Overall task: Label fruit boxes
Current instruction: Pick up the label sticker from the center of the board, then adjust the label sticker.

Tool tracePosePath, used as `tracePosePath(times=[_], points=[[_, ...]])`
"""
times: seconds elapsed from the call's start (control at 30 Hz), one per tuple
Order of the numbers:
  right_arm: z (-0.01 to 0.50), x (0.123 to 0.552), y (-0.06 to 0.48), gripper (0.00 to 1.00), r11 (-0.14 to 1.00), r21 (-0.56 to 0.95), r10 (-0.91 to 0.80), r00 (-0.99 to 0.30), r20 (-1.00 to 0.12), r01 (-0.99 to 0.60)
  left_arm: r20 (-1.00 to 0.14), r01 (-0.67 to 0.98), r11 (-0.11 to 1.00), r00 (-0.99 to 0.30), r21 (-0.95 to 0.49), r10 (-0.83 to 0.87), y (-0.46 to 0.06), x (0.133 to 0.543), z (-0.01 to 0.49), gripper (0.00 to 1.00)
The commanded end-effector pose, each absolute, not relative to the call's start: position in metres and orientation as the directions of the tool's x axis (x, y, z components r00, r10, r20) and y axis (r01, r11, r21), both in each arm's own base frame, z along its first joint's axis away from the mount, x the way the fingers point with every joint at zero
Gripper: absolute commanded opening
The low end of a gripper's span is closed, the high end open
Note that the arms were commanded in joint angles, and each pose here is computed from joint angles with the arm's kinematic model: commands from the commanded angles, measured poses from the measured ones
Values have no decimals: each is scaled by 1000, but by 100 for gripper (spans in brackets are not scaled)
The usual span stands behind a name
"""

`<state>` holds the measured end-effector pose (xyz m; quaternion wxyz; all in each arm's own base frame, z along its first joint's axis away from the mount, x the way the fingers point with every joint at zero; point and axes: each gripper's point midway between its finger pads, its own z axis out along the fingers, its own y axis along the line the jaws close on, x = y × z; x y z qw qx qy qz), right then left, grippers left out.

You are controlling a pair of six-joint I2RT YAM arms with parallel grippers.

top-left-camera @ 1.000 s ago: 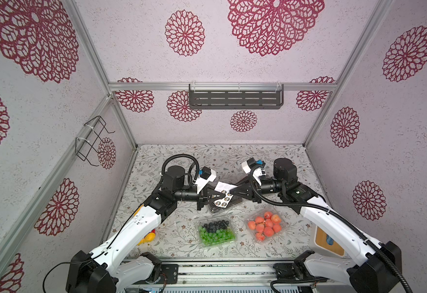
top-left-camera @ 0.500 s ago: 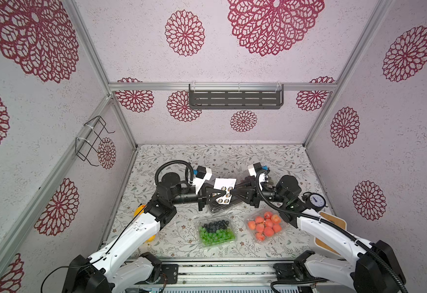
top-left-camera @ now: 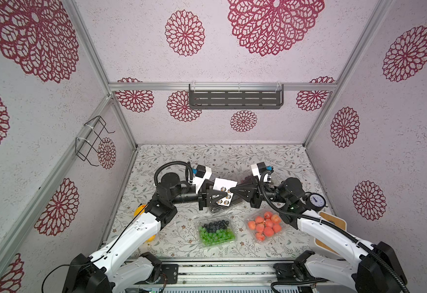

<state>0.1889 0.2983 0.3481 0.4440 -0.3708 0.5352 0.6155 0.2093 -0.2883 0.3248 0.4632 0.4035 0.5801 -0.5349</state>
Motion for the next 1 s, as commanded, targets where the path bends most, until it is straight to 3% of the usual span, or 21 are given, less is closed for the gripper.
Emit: tracePosePath(times=[0.0, 0.13, 0.23, 0.33, 0.57, 0.63, 0.77, 0.97], points=[[365, 183, 297, 0, -36, 245, 146, -248, -958, -969, -977, 975, 62, -212, -212, -12, -287, 198, 326, 40], [361, 180, 296, 0, -21, 239, 88, -240, -967, -971, -988, 986, 69, -154, -154, -6, -282, 190, 331, 37], [363, 177, 294, 0, -18, 232, 81, -233, -969, -973, -990, 988, 67, -143, -142, 7, -280, 187, 333, 21], [362, 177, 292, 0, -2, 223, 69, -223, -972, -975, -989, 987, 70, -147, -145, 21, -280, 187, 329, 12], [355, 175, 298, 0, -48, 254, 22, -255, -967, -966, -988, 987, 59, -149, -148, 25, -281, 187, 331, 18], [355, 174, 298, 0, -54, 251, 17, -252, -968, -967, -988, 987, 63, -150, -148, 22, -281, 187, 334, 8], [357, 173, 297, 0, -49, 240, 18, -241, -970, -970, -988, 987, 61, -152, -151, 21, -282, 189, 335, 0], [355, 172, 298, 0, -54, 247, 16, -248, -969, -968, -983, 982, 48, -182, -181, 26, -285, 191, 333, 0]])
